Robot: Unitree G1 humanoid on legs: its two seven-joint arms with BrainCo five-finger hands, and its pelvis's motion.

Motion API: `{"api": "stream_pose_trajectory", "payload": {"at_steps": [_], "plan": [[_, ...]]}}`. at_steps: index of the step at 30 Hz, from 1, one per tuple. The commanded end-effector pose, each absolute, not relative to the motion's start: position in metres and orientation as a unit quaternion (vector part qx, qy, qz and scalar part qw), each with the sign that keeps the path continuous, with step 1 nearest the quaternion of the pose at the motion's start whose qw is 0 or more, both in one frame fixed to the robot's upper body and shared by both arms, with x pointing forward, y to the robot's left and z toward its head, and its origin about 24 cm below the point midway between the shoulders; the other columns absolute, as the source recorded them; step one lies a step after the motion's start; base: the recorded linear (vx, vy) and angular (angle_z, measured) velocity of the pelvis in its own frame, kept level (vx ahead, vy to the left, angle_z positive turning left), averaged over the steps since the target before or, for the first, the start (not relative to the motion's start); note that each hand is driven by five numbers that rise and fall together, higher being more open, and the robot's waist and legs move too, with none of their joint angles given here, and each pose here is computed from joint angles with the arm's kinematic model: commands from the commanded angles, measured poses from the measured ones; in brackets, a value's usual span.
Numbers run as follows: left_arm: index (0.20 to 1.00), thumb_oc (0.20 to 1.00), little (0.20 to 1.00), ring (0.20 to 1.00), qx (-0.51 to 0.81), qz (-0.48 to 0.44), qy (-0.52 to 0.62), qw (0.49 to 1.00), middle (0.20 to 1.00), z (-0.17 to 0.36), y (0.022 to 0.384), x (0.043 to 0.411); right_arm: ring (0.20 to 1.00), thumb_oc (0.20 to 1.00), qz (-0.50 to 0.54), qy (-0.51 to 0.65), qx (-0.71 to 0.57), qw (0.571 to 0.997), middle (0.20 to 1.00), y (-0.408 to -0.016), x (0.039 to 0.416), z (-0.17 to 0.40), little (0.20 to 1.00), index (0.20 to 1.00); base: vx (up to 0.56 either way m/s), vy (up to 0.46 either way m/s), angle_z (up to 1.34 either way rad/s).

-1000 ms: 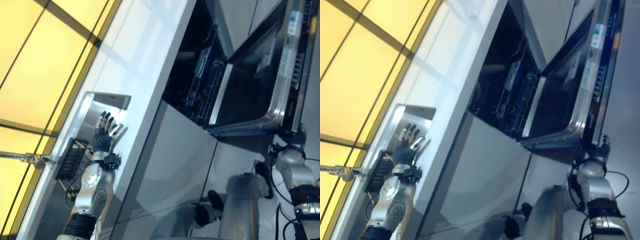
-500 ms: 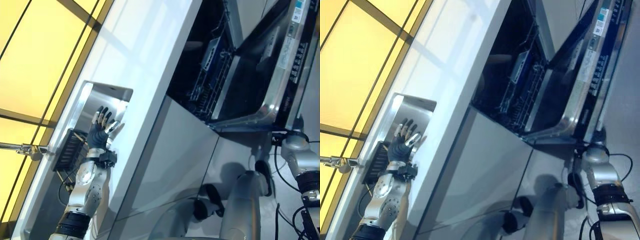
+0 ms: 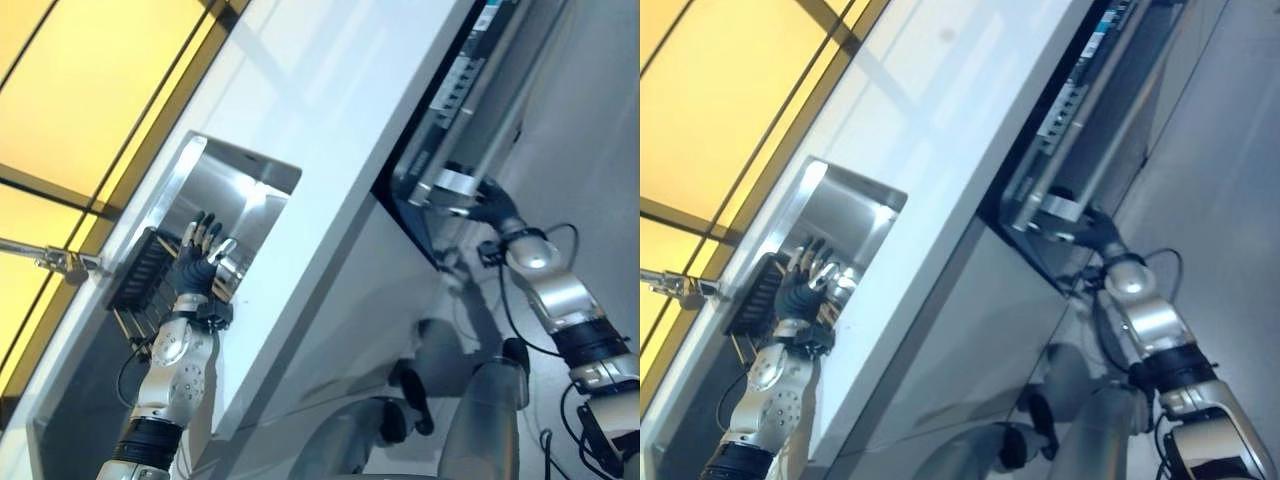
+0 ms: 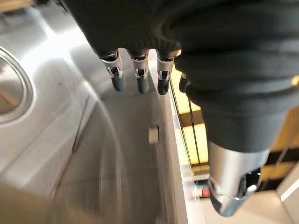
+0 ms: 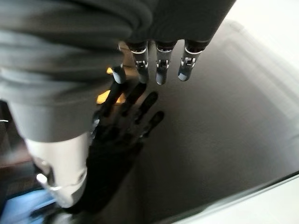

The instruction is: Pick up plates and place into dishwasher.

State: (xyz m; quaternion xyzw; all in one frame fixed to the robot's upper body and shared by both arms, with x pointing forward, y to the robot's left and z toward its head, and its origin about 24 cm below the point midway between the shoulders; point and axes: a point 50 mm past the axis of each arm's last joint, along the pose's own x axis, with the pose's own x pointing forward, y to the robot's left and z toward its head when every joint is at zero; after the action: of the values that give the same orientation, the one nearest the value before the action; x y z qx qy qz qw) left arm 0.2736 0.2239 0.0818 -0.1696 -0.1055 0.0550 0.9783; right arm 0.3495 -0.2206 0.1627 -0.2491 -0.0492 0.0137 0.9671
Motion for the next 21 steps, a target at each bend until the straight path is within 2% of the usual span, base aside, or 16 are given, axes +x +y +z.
{"api": "stream_pose_trajectory", "payload": {"at_steps": [1, 9, 15, 21], "plan": [[1.0, 1.0, 1.0, 1.0, -0.137, 0.103, -0.141, 0.975, 1.0, 0.099, 0.258, 0.27, 1.0, 1.0, 0.099, -0.193, -0.236, 0.947, 1.0, -0.176, 0.346, 0.213, 1.0, 1.0, 0.04, -0.05, 0.22], [1.0, 1.0, 1.0, 1.0, -0.094, 0.097, -0.134, 0.982, 1.0, 0.098, 0.264, 0.267, 1.0, 1.0, 0.074, -0.152, -0.184, 0.968, 1.0, -0.19, 0.332, 0.163, 1.0, 1.0, 0.07, -0.105, 0.25], [1.0, 1.0, 1.0, 1.0, -0.067, 0.103, -0.12, 0.985, 1.0, 0.088, 0.273, 0.253, 1.0, 1.0, -0.018, -0.057, -0.123, 0.991, 1.0, -0.225, 0.295, 0.089, 1.0, 1.0, 0.1, -0.04, 0.27], [1.0, 1.0, 1.0, 1.0, -0.068, 0.136, -0.116, 0.982, 1.0, 0.079, 0.289, 0.236, 1.0, 1.0, -0.143, 0.069, -0.066, 0.985, 1.0, -0.258, 0.255, 0.035, 1.0, 1.0, 0.04, 0.061, 0.08]]}}
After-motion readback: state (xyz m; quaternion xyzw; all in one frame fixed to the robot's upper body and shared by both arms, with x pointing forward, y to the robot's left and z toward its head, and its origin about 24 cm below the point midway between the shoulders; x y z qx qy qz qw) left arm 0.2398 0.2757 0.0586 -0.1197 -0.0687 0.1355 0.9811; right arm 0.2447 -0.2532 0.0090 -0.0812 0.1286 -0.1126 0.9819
